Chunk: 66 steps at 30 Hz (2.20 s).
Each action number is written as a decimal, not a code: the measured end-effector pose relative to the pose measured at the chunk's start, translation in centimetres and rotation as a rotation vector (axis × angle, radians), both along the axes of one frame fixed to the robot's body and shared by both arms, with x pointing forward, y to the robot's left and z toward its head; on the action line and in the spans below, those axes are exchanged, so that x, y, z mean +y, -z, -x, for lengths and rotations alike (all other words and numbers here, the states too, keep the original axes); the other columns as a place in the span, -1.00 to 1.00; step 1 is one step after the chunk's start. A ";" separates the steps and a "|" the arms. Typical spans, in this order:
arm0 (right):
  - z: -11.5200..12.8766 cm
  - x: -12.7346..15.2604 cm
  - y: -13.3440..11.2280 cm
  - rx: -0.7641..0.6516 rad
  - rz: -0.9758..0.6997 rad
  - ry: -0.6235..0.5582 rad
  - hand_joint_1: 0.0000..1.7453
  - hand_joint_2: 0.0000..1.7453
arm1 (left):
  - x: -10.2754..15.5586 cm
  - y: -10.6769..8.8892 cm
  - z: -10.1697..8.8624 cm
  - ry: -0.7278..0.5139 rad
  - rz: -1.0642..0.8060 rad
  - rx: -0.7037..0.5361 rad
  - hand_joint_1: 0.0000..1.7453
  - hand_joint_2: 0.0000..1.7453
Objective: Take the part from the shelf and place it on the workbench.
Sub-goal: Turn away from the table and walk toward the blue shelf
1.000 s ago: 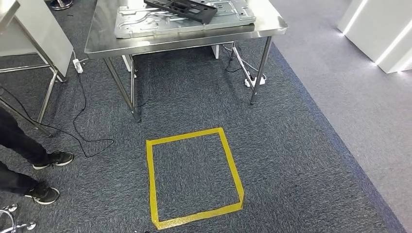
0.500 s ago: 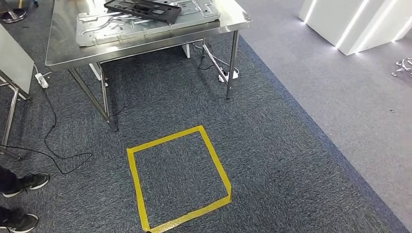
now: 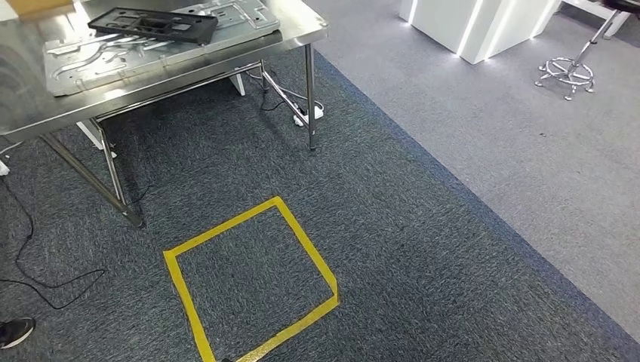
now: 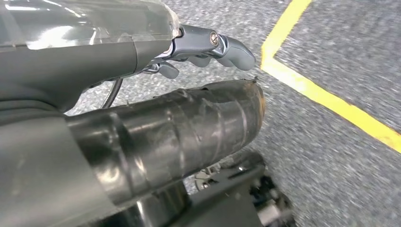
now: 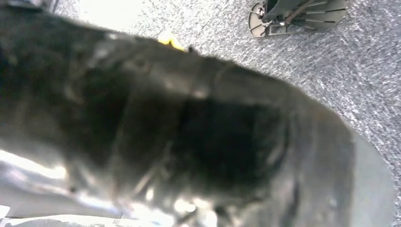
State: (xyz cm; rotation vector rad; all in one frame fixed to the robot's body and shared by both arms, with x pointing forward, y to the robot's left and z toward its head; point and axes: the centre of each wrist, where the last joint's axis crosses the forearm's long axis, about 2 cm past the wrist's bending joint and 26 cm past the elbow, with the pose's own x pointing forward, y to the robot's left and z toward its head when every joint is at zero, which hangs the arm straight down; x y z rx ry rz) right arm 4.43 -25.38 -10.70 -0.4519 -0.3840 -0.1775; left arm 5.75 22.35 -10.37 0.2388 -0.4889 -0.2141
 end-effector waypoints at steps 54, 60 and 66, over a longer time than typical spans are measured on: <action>0.7 1.8 0.0 0.043 -0.085 -0.113 -1.00 -1.00 | 0.1 0.1 0.9 -0.021 0.012 -0.012 -1.00 -1.00; 0.6 1.9 0.0 0.044 -0.086 -0.115 -1.00 -1.00 | 0.2 0.1 0.8 -0.021 0.012 -0.015 -1.00 -1.00; 0.6 2.0 0.0 0.044 -0.090 -0.119 -1.00 -1.00 | 0.2 0.1 0.7 -0.020 0.014 -0.015 -1.00 -1.00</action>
